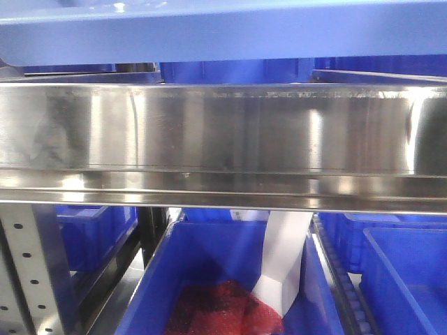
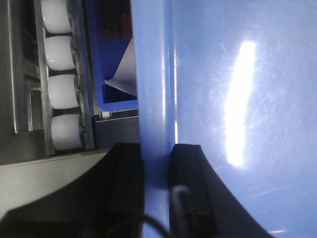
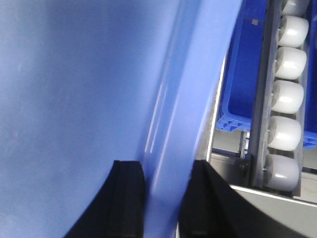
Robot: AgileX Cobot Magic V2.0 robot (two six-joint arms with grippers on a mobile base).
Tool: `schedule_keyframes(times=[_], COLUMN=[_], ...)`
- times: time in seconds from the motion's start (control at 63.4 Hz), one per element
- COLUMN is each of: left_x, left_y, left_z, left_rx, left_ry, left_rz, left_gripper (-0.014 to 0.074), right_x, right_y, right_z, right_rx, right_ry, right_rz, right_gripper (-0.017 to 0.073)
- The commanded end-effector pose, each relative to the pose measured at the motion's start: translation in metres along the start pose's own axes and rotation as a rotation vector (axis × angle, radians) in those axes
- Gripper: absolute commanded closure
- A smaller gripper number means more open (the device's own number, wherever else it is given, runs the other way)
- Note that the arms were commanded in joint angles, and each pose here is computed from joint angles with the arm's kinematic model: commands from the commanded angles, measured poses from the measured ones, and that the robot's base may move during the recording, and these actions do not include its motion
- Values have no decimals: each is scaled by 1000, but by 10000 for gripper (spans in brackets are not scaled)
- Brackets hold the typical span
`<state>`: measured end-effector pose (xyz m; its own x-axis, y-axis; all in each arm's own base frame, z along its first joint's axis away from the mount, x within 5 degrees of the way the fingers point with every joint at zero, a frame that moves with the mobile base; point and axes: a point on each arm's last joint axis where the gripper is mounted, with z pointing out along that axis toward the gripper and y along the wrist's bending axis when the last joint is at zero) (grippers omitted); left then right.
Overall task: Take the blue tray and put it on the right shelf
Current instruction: 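Carry the tray with both grippers to the steel shelf rack, then lower the tray onto the upper shelf and open both grippers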
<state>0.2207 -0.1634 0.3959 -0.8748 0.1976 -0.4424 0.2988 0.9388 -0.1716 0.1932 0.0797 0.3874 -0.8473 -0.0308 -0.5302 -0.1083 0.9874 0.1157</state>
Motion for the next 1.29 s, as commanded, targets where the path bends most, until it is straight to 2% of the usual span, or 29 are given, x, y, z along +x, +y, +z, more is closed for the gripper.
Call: schedule_keyframes(times=[0.0, 0.174, 0.284, 0.41, 0.647, 0.741, 0.836, 1.041, 1.12, 1.183, 1.278], left_x=[1, -10, -21, -40, -79, -89, -93, -98, -99, -100, -101], left_y=[-3, -2, -4, 1, 23, 29, 29, 31, 32, 32, 31], left_z=[-20, -23, -31, -36, -4, 16, 37, 68, 71, 71, 70], left_rx=[41, 20, 35, 54, 37, 38, 29, 12, 10, 11, 15], left_ry=[-53, -170, -279, -357, -310, -270, -226, -160, -156, -163, -180], left_rz=[70, 88, 97, 51, -71, -102, -83, -88, -89, -89, -87], left_gripper=[642, 642, 642, 642, 642, 642, 642, 638, 605, 544, 405], right_x=[-10, -21, -37, -60, -96, -102, -107, -111, -111, -111, -112], right_y=[3, 8, 13, 20, 34, 36, 37, 39, 40, 40, 40], right_z=[-13, -16, -20, -22, 6, 26, 47, 83, 91, 96, 98], right_rx=[-47, -83, -90, -96, -87, -66, -37, 3, 8, 11, 11], right_ry=[-127, -181, -202, -229, -204, -168, -133, -68, -52, -41, -42], right_rz=[-27, -19, -17, -32, -38, -41, -51, -68, -69, -76, -102], right_gripper=[536, 536, 536, 536, 536, 536, 536, 536, 533, 491, 290])
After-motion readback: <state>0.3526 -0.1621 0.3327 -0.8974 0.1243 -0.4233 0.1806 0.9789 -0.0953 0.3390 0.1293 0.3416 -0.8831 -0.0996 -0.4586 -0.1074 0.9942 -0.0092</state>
